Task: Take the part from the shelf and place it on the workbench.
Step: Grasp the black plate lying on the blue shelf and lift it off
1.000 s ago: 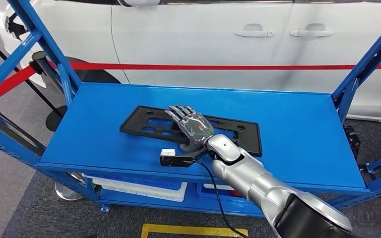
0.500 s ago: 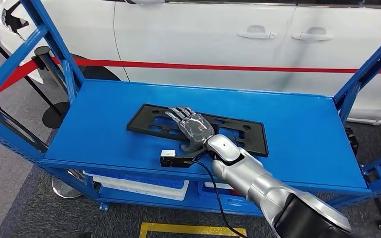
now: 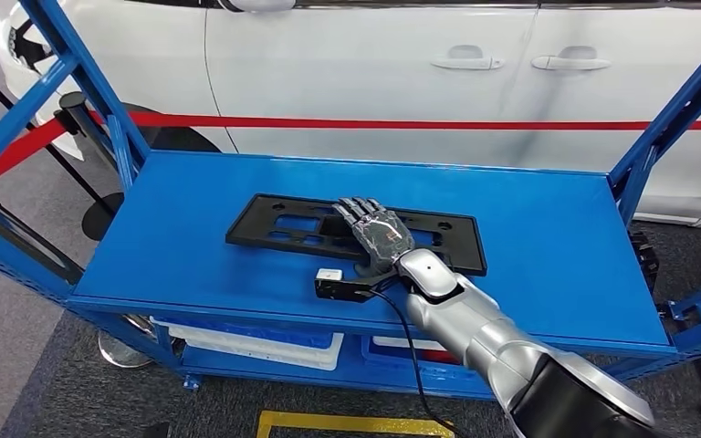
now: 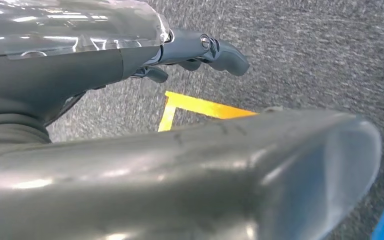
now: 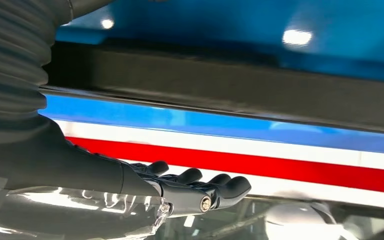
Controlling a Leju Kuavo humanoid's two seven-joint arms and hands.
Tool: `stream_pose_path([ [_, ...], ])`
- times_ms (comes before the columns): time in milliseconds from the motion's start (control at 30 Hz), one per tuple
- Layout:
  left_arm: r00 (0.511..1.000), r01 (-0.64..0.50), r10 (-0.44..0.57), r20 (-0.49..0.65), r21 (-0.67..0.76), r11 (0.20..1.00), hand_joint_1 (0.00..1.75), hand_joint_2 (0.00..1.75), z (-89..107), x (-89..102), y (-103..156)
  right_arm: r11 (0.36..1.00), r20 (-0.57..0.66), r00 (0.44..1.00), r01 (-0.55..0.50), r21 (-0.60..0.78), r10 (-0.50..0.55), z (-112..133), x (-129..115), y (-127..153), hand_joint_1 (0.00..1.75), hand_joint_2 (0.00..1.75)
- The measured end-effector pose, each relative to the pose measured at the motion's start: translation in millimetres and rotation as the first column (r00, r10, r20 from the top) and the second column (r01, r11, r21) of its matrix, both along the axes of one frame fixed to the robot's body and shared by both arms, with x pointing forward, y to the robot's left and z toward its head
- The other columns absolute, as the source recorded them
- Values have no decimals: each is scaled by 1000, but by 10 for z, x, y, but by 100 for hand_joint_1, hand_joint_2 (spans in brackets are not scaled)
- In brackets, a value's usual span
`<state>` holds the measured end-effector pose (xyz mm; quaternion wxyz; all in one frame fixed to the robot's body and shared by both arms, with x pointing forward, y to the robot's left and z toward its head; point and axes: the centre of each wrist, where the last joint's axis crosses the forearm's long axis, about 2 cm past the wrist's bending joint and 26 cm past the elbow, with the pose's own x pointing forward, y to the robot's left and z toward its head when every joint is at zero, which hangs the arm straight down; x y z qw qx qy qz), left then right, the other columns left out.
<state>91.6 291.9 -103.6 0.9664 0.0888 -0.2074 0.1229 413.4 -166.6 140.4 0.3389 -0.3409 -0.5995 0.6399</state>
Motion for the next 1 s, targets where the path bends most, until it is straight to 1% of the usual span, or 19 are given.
stream_pose_path([
  [200,1000,-6,6,7,-3,1000,0,0,-1,-3,12,999,-10,999,32,-30,-32,-27,7,-42,0,175],
  [433,1000,-7,8,20,-4,1000,0,0,1,9,29,982,10,992,125,-141,-125,15,62,-80,0,175],
  [567,1000,-9,9,21,-5,1000,0,0,3,16,22,967,13,985,169,-189,-170,18,79,-108,9,175],
  [667,1000,-9,9,21,-6,1000,0,0,3,16,22,967,13,985,170,-190,-170,18,80,-109,9,175],
  [700,1000,-9,9,21,-6,1000,0,0,3,16,22,967,13,985,171,-191,-171,17,80,-109,24,175],
  [767,1000,-9,9,21,-6,1000,0,0,3,16,22,965,13,984,175,-196,-176,16,81,-113,102,175],
  [800,1000,-9,9,21,-6,1000,0,0,3,16,22,963,12,983,179,-202,-181,15,82,-116,143,175],
  [833,1000,-10,10,21,-6,1000,0,0,3,14,22,961,12,982,184,-207,-186,13,83,-120,169,175],
  [900,1000,-11,11,16,-6,1000,0,0,1,9,21,955,9,981,193,-224,-196,-10,75,-135,175,175],
  [1000,1000,-17,17,11,-14,1000,0,0,2,10,-3,954,7,983,179,-239,-182,-42,62,-158,175,175],
])
